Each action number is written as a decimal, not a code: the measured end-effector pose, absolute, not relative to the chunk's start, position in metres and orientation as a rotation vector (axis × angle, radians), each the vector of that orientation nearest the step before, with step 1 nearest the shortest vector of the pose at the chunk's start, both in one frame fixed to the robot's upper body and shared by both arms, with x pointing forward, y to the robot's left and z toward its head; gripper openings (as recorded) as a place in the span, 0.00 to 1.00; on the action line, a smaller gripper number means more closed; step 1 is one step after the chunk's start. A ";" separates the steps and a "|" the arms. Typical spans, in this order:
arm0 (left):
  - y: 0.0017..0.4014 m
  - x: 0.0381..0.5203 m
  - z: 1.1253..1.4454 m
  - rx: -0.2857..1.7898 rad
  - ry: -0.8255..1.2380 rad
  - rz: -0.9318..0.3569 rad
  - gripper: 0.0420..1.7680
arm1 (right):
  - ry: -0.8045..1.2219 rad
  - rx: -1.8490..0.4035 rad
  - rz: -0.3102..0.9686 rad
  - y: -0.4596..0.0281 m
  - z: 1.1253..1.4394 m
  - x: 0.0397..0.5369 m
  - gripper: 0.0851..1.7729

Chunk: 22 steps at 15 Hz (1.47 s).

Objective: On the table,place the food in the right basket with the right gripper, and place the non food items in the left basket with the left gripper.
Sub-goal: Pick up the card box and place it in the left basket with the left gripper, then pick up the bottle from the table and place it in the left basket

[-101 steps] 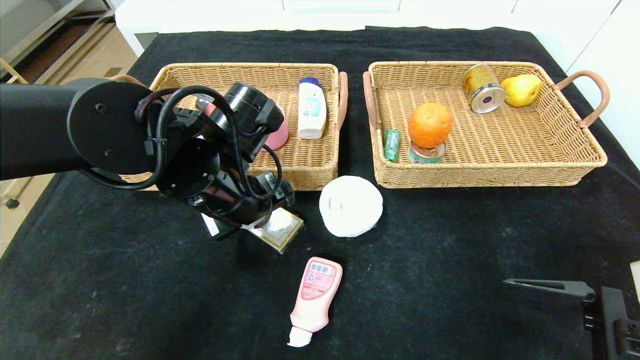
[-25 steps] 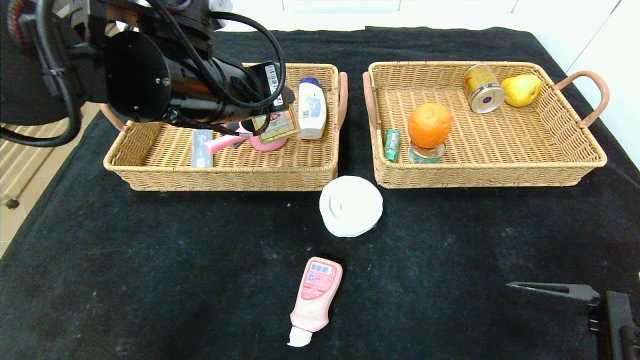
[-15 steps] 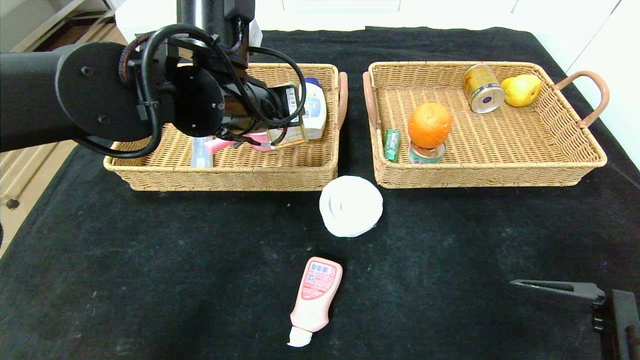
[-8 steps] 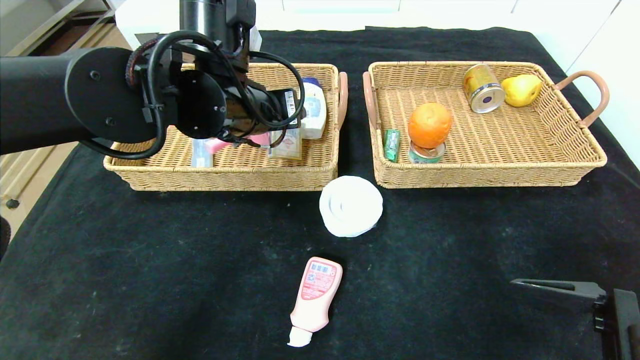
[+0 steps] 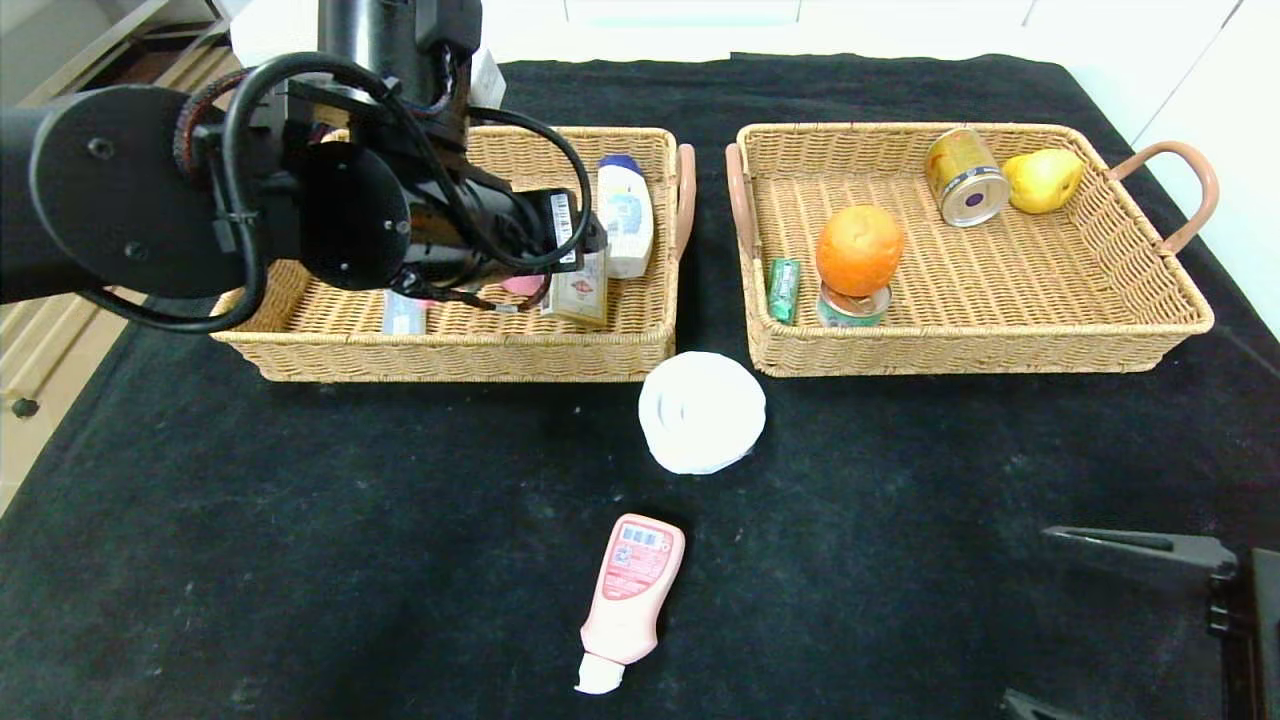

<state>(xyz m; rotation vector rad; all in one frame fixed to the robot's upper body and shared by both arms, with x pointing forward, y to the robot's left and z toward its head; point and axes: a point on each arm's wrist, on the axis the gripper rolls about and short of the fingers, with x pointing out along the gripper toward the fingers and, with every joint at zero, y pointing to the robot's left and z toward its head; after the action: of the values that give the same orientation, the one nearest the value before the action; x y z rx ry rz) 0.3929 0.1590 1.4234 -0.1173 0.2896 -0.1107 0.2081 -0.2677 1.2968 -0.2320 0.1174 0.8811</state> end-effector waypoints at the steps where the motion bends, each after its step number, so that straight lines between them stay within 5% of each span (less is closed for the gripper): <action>1: 0.161 0.386 1.421 -0.109 0.303 -0.115 0.91 | 0.112 -0.230 0.865 -0.269 1.299 0.209 0.96; 14: 0.141 0.281 1.360 0.092 0.508 -0.355 0.96 | 0.072 -0.222 0.766 -0.280 1.312 0.218 0.96; 22: 0.114 0.275 1.324 0.199 0.598 -0.383 0.96 | 0.070 -0.222 0.760 -0.280 1.313 0.218 0.96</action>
<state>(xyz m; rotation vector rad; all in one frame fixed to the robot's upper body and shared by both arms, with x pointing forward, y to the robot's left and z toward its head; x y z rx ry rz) 0.2745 0.1140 1.3237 0.1987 0.5983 -0.3834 0.2179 -0.2800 1.3130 -0.2221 0.0700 0.7602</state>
